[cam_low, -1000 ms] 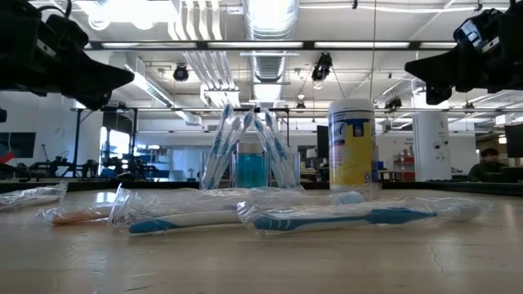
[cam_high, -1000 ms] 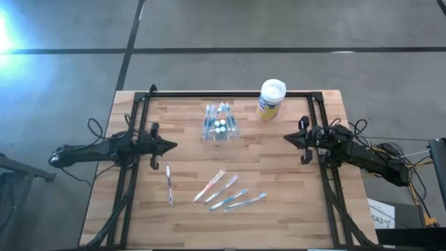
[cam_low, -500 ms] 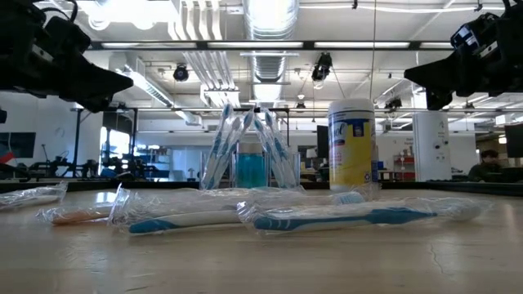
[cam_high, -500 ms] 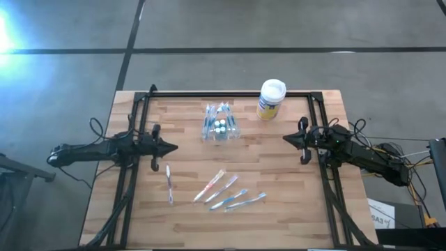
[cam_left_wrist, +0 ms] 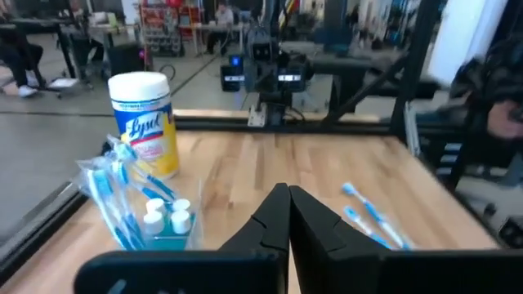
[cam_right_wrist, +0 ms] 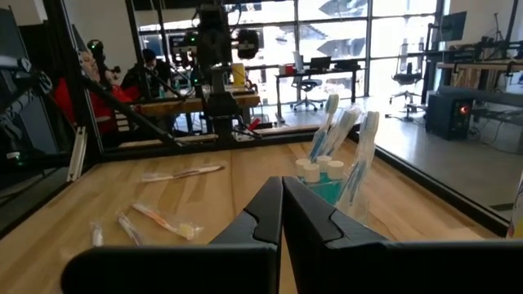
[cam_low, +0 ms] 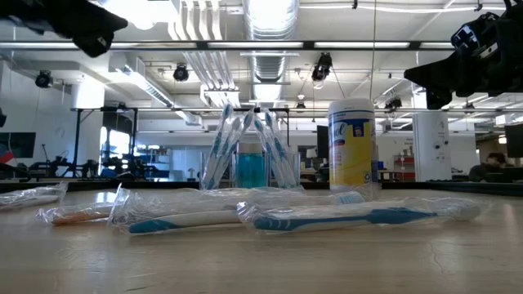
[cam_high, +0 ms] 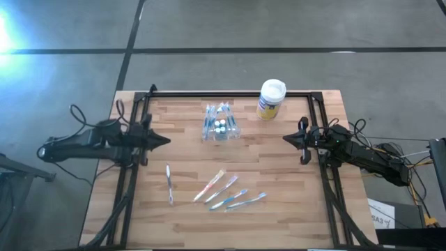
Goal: Pick & Place toothbrushing station
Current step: Put the violet toothbrush into the transparent organizer
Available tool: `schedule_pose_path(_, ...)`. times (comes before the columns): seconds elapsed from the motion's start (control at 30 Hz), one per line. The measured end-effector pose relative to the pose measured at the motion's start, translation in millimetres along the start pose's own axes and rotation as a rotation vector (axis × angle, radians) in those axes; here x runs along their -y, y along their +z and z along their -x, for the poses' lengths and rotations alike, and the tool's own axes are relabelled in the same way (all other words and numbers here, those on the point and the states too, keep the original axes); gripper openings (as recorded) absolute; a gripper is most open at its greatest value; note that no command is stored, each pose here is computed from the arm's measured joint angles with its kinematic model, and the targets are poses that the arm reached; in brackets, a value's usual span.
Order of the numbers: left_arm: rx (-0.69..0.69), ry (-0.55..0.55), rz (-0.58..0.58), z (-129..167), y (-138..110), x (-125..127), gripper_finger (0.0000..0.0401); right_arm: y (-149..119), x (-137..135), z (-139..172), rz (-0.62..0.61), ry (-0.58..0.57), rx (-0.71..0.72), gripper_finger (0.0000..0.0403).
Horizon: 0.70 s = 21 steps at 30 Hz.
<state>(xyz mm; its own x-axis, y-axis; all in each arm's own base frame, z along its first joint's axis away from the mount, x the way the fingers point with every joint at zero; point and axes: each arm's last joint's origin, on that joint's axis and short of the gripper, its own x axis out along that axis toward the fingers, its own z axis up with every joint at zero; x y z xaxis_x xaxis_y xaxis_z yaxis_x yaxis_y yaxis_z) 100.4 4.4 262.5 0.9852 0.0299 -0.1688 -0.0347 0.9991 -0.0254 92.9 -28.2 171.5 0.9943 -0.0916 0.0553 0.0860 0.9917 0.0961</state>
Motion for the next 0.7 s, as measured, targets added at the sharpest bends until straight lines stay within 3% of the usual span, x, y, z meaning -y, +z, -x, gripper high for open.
schedule_pose_path(0.17,-0.076,-0.003,-0.162,-10.2,30.7,3.5,0.0004,0.0,0.0,0.0,0.001,0.000,-0.001,0.0008)
schedule_pose_path(0.3,-0.242,-0.042,-0.287,-23.3,53.2,7.3,0.0004,0.0,0.0,0.0,0.008,0.000,0.000,0.0008)
schedule_pose_path(0.5,-0.576,-0.014,-0.275,-43.2,71.3,9.7,0.0012,-0.1,0.0,0.0,0.010,0.000,-0.001,0.0008)
schedule_pose_path(0.6,-0.807,0.038,-0.267,-50.3,66.9,10.2,0.0011,-0.1,0.0,0.0,0.010,0.000,-0.002,0.0008)
schedule_pose_path(0.7,-0.998,0.018,-0.279,-54.4,58.4,13.6,0.0008,-0.6,0.1,0.0,0.008,-0.001,-0.006,0.0008)
